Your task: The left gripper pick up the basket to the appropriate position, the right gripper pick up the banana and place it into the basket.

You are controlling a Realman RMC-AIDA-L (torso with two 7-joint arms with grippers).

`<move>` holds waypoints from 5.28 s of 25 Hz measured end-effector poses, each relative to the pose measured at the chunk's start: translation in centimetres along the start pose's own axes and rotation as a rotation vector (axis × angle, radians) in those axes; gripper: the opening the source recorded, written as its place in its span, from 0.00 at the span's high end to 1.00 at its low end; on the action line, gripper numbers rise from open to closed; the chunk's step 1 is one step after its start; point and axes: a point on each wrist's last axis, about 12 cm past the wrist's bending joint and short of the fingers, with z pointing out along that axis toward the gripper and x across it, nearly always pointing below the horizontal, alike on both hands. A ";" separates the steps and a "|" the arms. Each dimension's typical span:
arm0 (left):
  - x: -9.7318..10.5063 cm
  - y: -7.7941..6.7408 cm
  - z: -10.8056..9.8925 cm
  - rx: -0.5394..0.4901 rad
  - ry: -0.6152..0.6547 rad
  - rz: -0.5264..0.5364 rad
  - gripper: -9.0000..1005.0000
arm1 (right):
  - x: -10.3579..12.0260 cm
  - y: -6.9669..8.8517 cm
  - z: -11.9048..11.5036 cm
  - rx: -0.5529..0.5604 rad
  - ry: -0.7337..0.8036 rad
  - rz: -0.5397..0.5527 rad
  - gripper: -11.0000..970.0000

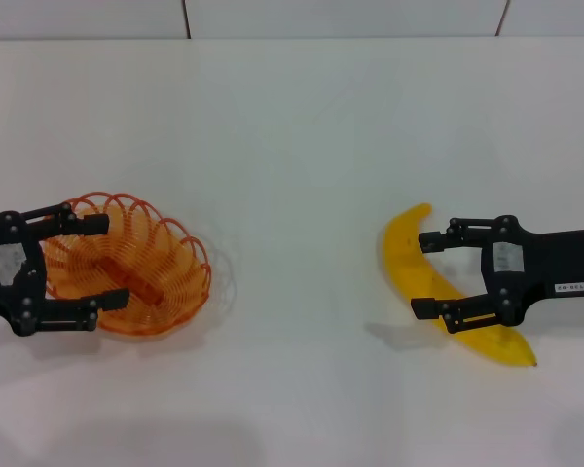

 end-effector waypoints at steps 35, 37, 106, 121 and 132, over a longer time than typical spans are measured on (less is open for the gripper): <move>-4.7 8.7 -1.4 -0.290 0.362 -0.501 0.17 | -0.3 -0.2 0.2 -0.002 -0.004 -0.004 0.09; -4.6 8.7 -1.2 -0.299 0.378 -0.504 0.18 | -0.3 -0.2 0.2 -0.002 -0.004 -0.003 0.09; -1.5 8.3 4.7 -0.312 0.562 -0.466 0.72 | -0.4 -0.1 1.0 -0.022 0.011 0.000 0.09; -3.3 9.0 5.3 -0.308 0.442 -0.460 0.88 | -0.2 -0.1 1.2 -0.015 0.023 0.002 0.09; -4.0 9.5 5.1 -0.339 0.319 -0.446 0.90 | -0.3 -0.1 1.2 -0.015 0.024 0.001 0.09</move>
